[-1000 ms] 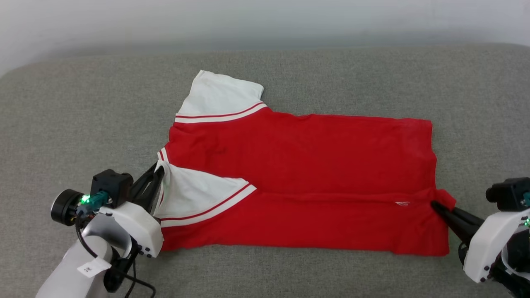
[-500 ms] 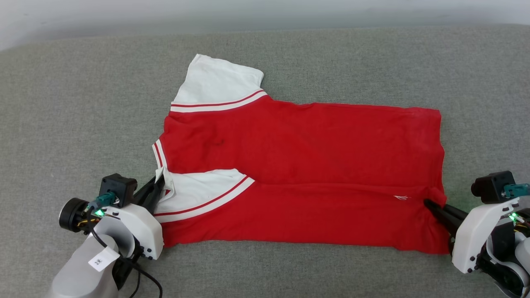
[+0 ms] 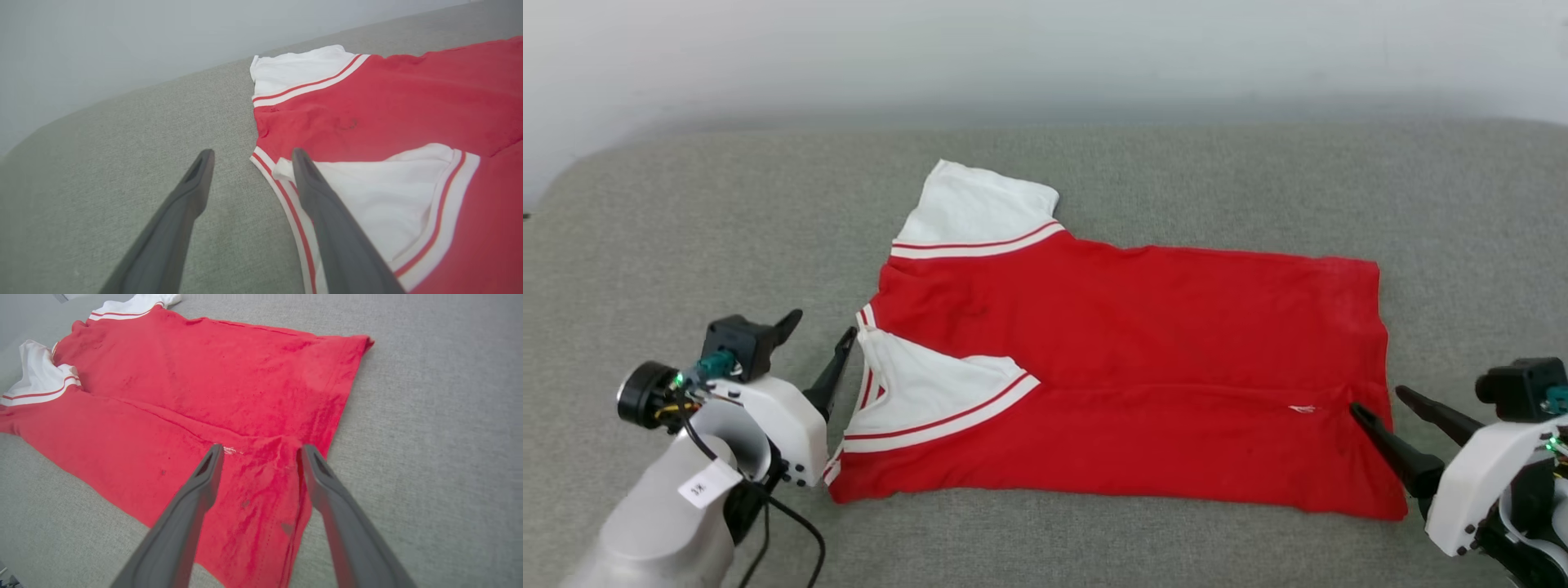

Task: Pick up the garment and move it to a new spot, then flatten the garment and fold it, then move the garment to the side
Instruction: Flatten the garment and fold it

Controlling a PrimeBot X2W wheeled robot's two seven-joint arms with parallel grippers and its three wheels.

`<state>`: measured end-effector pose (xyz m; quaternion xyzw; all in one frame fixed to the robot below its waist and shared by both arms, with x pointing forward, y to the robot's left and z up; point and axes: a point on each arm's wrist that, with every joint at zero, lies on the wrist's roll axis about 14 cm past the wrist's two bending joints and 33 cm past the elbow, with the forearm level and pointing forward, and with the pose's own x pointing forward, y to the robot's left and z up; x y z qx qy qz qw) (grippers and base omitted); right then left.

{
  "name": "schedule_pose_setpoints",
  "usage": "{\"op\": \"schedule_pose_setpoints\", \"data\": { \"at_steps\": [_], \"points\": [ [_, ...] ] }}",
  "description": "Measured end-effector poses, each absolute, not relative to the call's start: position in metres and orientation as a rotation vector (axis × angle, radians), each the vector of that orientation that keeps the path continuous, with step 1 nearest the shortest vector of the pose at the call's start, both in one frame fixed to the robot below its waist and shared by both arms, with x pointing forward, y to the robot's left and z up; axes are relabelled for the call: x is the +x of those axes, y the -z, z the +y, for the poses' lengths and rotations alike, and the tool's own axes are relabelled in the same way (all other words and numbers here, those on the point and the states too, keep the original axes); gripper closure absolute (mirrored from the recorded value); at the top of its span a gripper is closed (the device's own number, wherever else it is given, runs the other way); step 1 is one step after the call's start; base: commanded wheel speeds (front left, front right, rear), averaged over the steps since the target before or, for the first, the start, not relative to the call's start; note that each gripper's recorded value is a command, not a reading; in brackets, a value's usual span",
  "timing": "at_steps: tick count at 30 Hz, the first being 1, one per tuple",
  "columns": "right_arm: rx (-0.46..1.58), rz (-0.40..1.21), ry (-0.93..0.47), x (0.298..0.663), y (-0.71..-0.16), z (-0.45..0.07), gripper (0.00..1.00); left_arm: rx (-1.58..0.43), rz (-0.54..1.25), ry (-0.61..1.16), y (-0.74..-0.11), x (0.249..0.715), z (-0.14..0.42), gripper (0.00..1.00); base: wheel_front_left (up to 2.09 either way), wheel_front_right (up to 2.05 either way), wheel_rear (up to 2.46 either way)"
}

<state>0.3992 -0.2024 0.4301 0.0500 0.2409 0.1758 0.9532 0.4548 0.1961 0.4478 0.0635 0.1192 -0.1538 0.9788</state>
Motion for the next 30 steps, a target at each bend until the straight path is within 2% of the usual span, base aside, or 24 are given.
{"op": "schedule_pose_setpoints", "data": {
  "at_steps": [5, 12, 24, 30],
  "points": [
    [0.096, 0.439, -0.375, 0.397, -0.448, -0.200, 0.00, 0.165, 0.256, 0.340, -0.474, 0.453, 0.198, 0.00, 0.00, 0.00, 0.00],
    [0.095, 0.410, -0.392, 0.399, -0.460, -0.193, 0.00, 0.186, 0.459, 0.394, -0.486, 0.445, 0.196, 0.00, 0.00, 0.00, 0.00],
    [0.115, 0.417, -0.395, 0.396, -0.457, -0.184, 0.00, 0.120, 0.952, 0.466, -0.446, 0.402, 0.189, 0.00, 0.00, 0.00, 0.00],
    [0.131, 0.430, -0.376, 0.394, -0.454, -0.187, 0.00, 0.111, 1.093, 0.471, -0.419, 0.387, 0.189, 0.00, 0.00, 0.00, 0.00]
  ]
}}
